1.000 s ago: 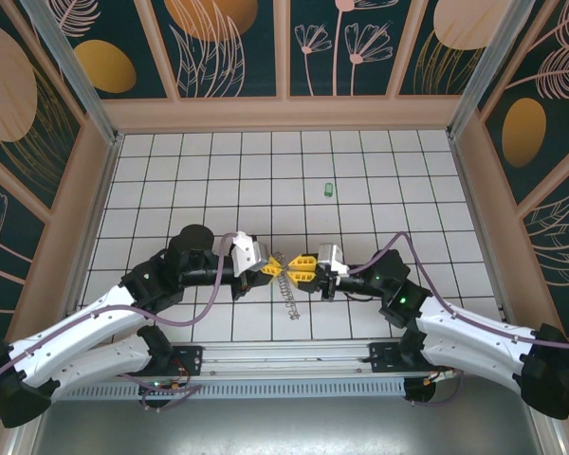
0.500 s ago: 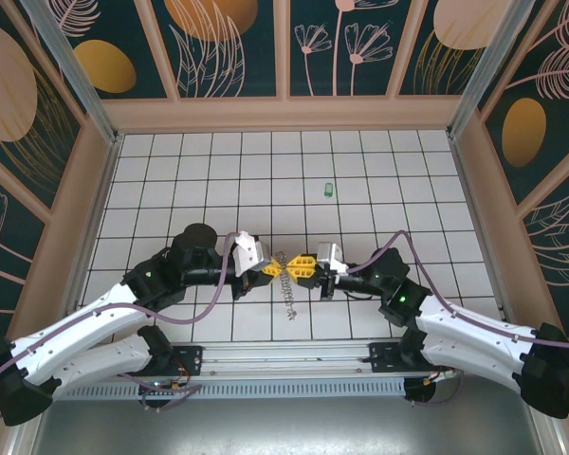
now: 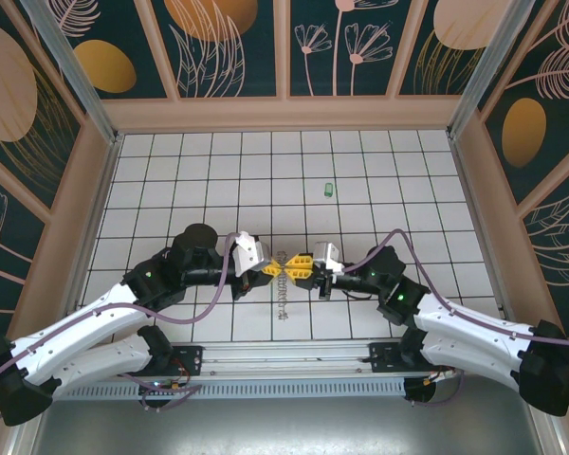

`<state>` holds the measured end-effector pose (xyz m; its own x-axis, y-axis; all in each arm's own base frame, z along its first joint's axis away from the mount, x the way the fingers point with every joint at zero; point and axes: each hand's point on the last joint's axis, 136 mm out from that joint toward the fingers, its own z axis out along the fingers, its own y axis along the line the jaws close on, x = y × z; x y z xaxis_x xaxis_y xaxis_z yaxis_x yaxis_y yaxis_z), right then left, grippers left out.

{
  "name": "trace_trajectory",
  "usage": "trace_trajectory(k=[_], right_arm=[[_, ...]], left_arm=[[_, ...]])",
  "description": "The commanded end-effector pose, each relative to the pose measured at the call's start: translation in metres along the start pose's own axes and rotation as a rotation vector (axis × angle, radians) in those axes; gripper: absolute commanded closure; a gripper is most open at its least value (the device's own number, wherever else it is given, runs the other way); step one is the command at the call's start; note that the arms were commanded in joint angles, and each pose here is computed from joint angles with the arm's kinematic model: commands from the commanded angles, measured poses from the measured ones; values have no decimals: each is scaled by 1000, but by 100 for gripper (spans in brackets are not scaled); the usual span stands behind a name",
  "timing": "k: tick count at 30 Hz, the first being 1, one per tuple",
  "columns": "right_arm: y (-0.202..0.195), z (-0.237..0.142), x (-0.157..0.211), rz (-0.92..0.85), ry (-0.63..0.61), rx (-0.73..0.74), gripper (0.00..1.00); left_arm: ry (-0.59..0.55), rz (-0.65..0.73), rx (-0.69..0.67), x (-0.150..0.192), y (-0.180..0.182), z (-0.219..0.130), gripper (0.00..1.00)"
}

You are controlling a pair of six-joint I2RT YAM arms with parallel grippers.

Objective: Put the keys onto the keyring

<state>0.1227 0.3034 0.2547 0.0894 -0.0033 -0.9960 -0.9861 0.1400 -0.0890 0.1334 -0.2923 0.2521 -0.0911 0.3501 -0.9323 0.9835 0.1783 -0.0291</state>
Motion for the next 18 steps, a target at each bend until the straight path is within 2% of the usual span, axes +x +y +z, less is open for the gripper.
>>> trace_trajectory(k=[1,4,9,11,13,18], right_arm=[[-2,3,-18,-29,-34,5,92],[-2,2,-18,-33,-34,4,99],[-2,1,-20,-38,-50,8,100],[1,-2,-24,-38,-80,0,100],[6,-5,-31,-36,-120,-21,100],[14,-9,-40,-16,-192,-66,100]], left_arm=[[-64,46,8,-23,-2,-4,100],[-66,45,10,-24,-2,-4,100],[-112,52,14,-30,-5,-9,100],[-152,58,22,-35,-8,-12,90],[-193,56,35,-38,-12,-15,84],[-250,40,55,-40,-17,-17,83]])
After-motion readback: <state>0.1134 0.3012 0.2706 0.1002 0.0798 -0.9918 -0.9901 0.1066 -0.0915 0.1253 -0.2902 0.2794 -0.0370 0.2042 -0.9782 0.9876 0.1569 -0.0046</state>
